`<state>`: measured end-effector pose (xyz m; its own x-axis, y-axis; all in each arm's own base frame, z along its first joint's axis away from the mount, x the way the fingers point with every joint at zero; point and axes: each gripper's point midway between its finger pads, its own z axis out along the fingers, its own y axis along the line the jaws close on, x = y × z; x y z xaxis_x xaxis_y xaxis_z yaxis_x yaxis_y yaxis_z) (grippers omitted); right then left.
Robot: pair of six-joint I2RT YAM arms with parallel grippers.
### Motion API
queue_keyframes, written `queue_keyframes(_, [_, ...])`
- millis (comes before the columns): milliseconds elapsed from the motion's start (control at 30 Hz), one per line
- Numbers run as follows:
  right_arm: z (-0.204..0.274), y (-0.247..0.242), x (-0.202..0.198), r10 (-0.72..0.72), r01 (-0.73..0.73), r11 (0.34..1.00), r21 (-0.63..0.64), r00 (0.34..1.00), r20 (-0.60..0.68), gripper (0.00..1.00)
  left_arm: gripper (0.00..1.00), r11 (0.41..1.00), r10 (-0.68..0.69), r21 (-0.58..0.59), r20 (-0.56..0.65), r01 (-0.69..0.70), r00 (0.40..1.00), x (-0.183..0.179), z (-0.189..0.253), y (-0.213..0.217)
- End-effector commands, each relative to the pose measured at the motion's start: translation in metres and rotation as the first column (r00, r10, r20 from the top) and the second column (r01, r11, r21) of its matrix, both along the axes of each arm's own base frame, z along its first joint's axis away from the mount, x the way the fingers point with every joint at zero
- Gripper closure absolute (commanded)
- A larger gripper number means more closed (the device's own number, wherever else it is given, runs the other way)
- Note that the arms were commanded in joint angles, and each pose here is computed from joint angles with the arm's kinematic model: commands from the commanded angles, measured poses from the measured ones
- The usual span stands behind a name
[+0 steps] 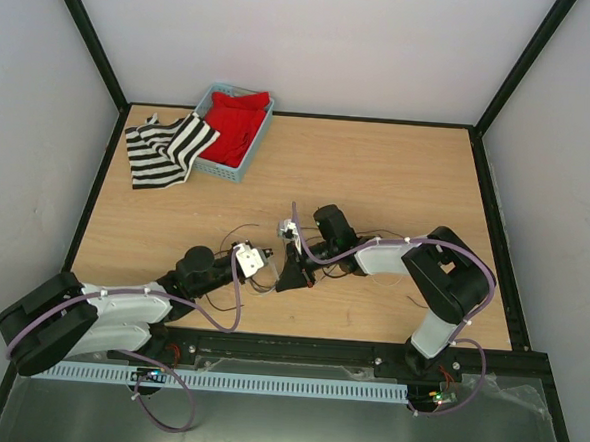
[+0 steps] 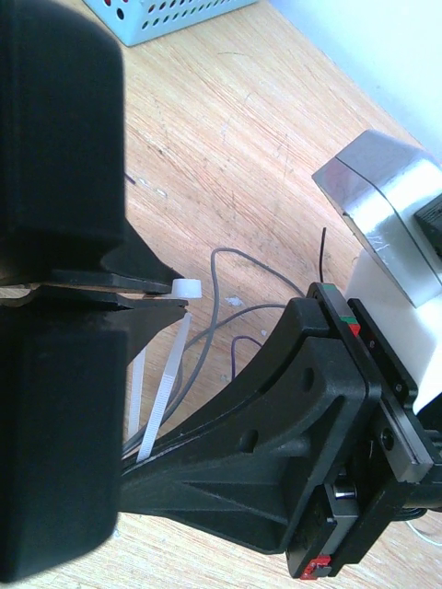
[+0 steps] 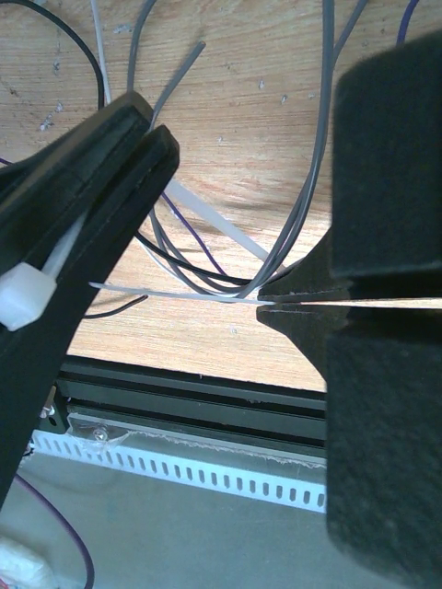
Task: Zip-tie the wires
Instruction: Tie the cable at the center of the board.
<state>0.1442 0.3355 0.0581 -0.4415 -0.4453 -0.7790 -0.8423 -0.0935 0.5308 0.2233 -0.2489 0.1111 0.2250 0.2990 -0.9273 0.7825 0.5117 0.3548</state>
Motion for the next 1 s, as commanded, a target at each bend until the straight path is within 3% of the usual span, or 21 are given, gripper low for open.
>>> queue_keyframes(0, [-0.013, -0.013, -0.023, 0.031, -0.036, 0.998, -0.050, 0.993, -0.110, 1.00, 0.97, 0.991, 0.076, -0.120, 0.129, -0.060, 0.989, 0.020, 0.054, 0.000])
queue_keyframes(533, [-0.012, -0.012, -0.021, 0.029, -0.034, 0.998, -0.048, 0.994, -0.109, 1.00, 0.97, 0.989, 0.078, -0.133, 0.137, -0.060, 0.988, 0.019, 0.059, 0.000])
queue_keyframes(967, [-0.008, -0.010, -0.021, 0.032, -0.037, 0.999, -0.040, 0.993, -0.113, 1.00, 1.00, 0.998, 0.046, -0.058, 0.145, -0.038, 0.988, 0.018, 0.041, -0.002])
